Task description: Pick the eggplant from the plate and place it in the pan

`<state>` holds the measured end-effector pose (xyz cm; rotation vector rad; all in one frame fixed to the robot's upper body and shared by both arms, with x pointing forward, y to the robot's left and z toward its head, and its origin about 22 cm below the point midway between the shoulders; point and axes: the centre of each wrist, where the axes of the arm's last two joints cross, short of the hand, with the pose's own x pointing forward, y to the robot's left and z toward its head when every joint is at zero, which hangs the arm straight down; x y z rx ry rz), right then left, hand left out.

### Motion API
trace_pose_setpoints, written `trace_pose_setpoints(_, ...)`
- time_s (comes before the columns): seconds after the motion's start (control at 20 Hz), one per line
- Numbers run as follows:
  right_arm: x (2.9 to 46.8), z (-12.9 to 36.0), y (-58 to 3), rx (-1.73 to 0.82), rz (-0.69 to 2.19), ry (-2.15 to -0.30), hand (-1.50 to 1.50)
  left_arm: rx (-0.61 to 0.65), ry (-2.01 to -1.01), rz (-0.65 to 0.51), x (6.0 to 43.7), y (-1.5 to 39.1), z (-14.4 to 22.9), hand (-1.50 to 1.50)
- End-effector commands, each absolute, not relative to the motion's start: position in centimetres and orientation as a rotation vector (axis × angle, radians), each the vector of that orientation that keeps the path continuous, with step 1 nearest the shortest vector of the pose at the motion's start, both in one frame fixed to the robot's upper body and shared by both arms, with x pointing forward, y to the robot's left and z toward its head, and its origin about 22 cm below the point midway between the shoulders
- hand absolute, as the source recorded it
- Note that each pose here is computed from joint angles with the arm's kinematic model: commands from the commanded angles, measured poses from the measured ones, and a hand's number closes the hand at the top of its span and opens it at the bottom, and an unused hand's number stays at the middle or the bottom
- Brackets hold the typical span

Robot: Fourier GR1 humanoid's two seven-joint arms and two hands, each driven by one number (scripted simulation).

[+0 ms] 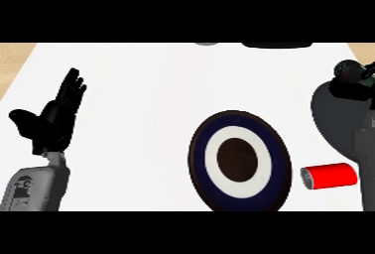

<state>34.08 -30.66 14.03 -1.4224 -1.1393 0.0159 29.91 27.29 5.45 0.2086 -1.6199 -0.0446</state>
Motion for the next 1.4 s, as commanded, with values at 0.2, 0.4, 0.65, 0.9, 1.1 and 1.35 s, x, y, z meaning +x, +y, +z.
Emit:
trace_pose_setpoints(0.2, 32.2, 11.7, -43.8, -1.603, 0.030, -0.938, 1.50, 0.203, -1.637, -0.048, 28.3, 26.8, 5.1, 0.00)
trace_pose_setpoints(0.4, 32.3, 7.8, -46.4, -1.598, 0.007, -0.949, 1.50, 0.176, -1.625, -0.073, 30.2, 26.7, 6.4, 0.00)
trace_pose_setpoints(0.65, 31.7, 4.9, -48.6, -1.584, 0.005, -0.947, 1.50, 0.166, -1.627, -0.078, 28.6, 27.1, 5.8, 0.00)
trace_pose_setpoints(0.9, 32.2, 3.8, -48.1, -1.232, -0.112, -0.946, -1.50, 0.178, -1.637, -0.066, 29.6, 27.6, 4.7, 0.00)
trace_pose_setpoints(1.1, 31.3, 2.3, -48.5, -1.060, -0.141, -1.033, -1.50, 0.170, -1.641, -0.058, 29.9, 25.6, 5.7, 0.00)
trace_pose_setpoints(1.35, 31.3, 0.3, -47.2, -1.149, -0.115, -1.105, -1.50, 0.178, -1.636, -0.054, 30.3, 27.4, 5.3, 0.00)
